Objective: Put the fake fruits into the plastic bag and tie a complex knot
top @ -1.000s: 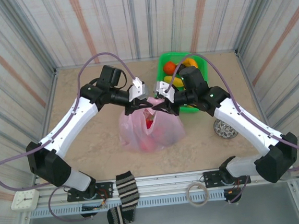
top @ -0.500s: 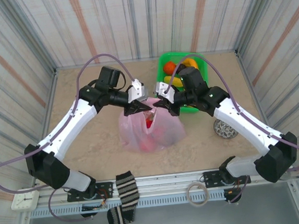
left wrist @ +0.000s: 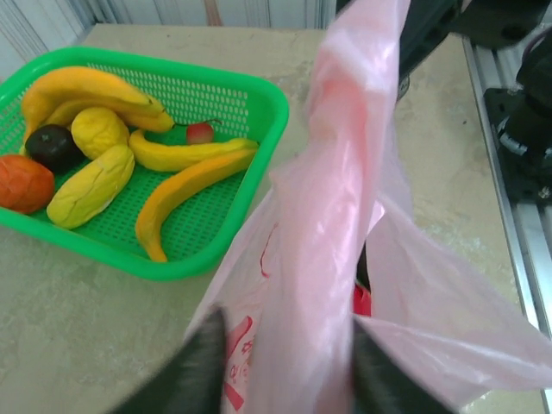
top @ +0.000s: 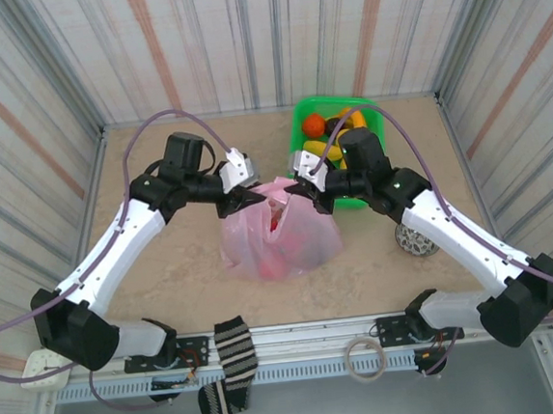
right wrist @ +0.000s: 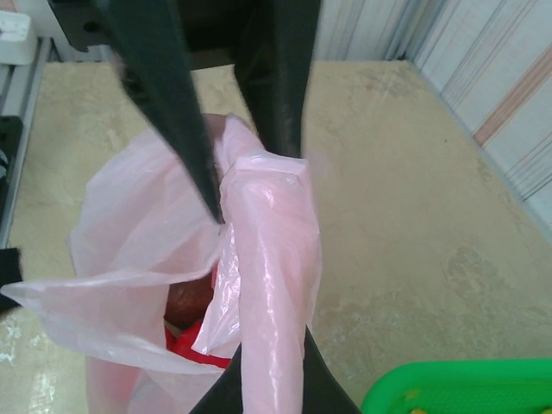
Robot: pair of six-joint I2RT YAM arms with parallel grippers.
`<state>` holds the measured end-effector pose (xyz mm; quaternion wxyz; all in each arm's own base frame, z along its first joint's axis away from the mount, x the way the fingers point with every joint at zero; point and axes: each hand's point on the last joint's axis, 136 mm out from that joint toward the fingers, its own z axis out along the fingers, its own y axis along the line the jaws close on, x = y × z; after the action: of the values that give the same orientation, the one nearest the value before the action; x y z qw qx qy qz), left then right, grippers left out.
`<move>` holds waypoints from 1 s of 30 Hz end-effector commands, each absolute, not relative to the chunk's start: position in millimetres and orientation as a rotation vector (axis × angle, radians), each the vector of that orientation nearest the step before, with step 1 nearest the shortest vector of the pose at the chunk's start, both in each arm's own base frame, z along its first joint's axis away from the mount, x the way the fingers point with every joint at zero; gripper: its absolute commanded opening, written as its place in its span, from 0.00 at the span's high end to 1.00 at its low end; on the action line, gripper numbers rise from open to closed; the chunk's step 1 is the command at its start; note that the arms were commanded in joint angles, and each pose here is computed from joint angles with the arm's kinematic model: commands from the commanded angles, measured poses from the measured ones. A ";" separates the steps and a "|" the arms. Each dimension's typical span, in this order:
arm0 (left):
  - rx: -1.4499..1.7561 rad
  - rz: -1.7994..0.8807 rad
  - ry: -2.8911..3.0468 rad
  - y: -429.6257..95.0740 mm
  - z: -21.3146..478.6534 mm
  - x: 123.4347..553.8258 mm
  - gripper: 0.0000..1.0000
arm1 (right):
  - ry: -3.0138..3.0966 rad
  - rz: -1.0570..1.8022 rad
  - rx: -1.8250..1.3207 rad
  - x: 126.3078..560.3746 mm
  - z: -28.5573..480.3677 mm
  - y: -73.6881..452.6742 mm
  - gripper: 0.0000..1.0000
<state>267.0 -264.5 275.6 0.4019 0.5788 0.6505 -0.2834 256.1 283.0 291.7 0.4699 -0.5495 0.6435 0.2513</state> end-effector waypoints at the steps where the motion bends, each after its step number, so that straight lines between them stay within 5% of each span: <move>1: 1.447 -0.692 1.655 -261.5 277.3 267.9 0.90 | 1.563 0.593 -1.350 251.5 294.7 280.1 1.00; 3: 1.435 -0.693 1.648 -261.5 282.5 267.6 1.00 | 1.589 0.540 -1.385 251.6 285.6 276.9 1.00; 18: 1.430 -0.770 1.674 -258.4 295.2 251.4 1.00 | 1.652 -0.033 -1.354 299.0 267.9 246.2 1.00; 30: 1.384 -0.957 1.675 -268.0 306.6 245.0 0.92 | 1.570 0.013 -1.205 307.8 279.5 261.7 1.00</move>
<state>254.8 -268.2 287.4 0.3799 0.5530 0.6621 -0.3340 293.0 279.5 280.8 0.5402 -0.5507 0.6352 0.0378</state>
